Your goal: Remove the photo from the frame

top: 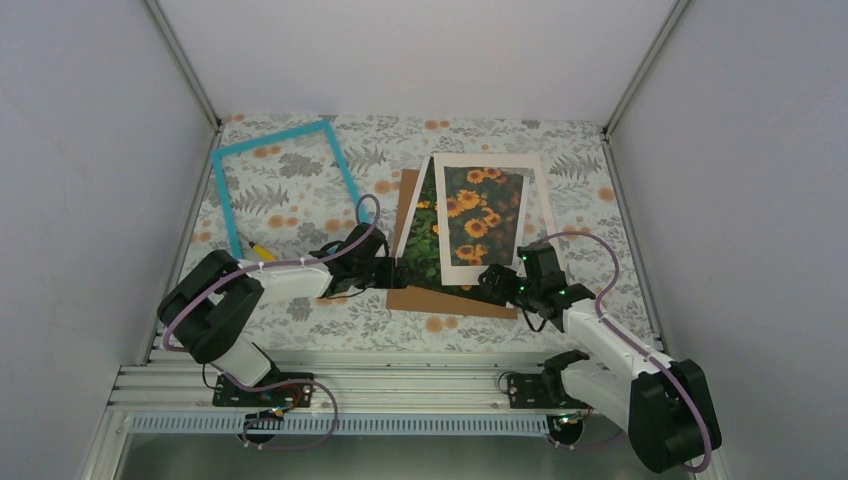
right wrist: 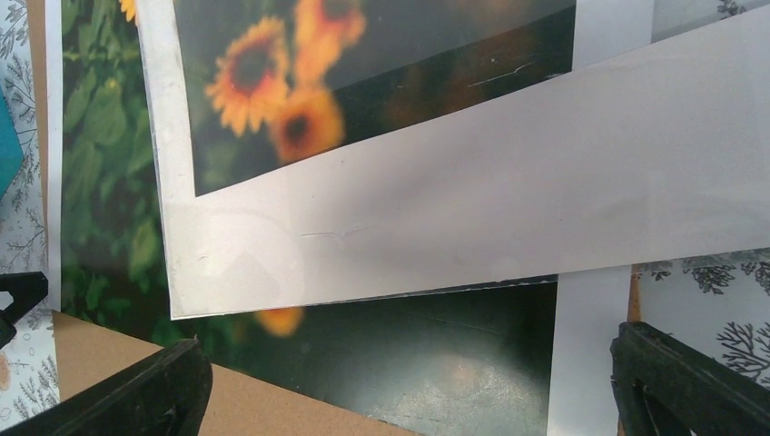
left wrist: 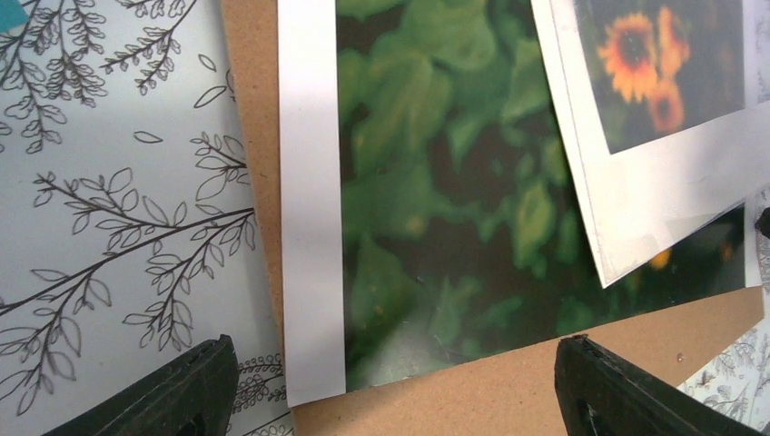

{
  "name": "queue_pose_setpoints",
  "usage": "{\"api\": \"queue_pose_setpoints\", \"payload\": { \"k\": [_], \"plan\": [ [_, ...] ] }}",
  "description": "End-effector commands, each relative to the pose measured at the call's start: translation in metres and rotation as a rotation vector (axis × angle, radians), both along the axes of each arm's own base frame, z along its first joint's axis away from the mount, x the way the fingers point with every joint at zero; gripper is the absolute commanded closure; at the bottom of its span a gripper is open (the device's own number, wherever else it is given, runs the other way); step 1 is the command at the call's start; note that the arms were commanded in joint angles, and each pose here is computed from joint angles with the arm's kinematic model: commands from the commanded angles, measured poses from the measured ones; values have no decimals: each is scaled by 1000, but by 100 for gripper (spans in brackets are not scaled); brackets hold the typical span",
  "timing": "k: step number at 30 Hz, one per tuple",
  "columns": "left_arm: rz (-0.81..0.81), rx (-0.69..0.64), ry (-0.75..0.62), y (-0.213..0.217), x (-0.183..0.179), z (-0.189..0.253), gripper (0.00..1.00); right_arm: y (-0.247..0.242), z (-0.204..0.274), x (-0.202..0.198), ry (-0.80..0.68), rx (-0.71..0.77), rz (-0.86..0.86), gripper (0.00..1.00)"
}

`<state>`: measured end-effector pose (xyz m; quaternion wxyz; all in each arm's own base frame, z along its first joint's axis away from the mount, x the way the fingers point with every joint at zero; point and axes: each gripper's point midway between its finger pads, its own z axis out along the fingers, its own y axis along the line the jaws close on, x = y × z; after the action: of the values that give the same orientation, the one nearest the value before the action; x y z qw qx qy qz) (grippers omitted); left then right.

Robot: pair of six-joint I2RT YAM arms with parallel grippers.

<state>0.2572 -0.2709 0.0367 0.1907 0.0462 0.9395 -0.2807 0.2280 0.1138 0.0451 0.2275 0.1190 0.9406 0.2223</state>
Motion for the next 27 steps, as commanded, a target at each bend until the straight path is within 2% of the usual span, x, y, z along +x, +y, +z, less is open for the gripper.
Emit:
{"api": "queue_pose_setpoints", "payload": {
  "k": [1,13,27],
  "plan": [
    [-6,-23,35,-2,-8,-10,13,4,-8,-6,21,10,35,0],
    [21,-85,58,0,-17,-12,13,14,-11,-10,33,58,80,0],
    [25,-116,-65,-5,1,21,14,13,-12,-10,21,50,86,0]
  ]
}}
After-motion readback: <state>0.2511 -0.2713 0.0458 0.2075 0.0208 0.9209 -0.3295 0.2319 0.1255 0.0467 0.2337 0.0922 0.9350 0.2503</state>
